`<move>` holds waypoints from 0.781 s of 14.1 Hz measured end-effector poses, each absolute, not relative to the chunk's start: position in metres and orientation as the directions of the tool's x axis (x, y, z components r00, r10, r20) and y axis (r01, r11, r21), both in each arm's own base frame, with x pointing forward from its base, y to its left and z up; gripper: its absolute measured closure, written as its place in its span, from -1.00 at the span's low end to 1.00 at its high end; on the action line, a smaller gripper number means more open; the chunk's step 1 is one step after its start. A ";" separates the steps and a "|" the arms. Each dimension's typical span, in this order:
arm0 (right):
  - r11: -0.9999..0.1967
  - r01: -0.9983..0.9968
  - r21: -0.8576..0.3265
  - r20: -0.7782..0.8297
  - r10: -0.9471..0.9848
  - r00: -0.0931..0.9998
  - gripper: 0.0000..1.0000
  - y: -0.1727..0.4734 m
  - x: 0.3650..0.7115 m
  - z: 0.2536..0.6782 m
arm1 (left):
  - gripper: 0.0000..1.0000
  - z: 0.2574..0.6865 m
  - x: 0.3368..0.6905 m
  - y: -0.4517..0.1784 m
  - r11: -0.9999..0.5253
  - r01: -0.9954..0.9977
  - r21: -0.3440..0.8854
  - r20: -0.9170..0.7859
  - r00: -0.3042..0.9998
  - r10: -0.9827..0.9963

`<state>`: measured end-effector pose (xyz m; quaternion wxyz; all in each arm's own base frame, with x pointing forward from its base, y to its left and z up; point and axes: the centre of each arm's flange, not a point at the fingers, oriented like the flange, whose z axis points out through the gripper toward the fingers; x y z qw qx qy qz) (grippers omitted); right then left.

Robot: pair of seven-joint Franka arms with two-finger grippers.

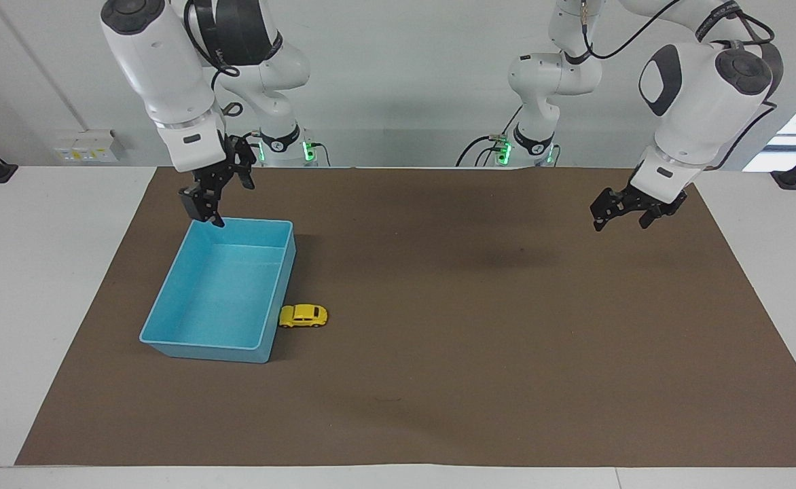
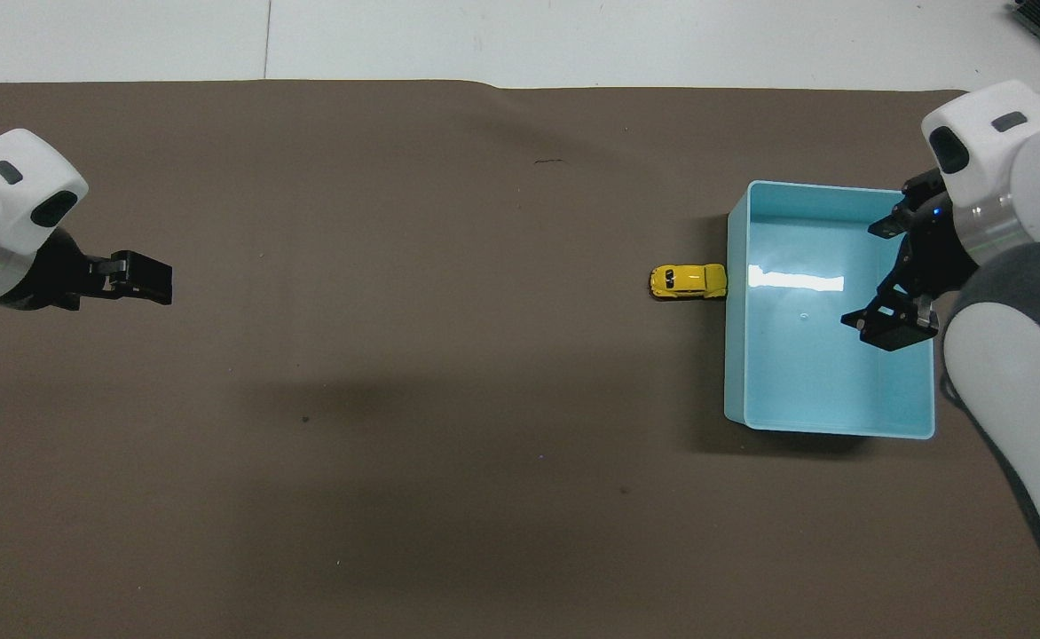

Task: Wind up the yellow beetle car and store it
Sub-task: 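Lower the right gripper toward the car beside the blue box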

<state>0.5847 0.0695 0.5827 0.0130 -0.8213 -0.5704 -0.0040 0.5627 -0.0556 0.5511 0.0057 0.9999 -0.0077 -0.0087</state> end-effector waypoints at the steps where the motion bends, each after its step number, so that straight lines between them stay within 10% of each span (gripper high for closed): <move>1: -0.309 0.951 -0.021 0.019 0.951 0.310 -1.00 0.074 0.591 0.573 | -1.00 0.562 0.558 -0.057 -1.000 -0.025 0.012 -0.012 1.000 -0.026; 11: -0.123 0.991 -0.044 0.006 0.992 0.123 -1.00 0.123 0.630 0.515 | -1.00 0.630 0.518 -0.058 -0.999 -0.051 0.010 -0.010 0.999 -0.051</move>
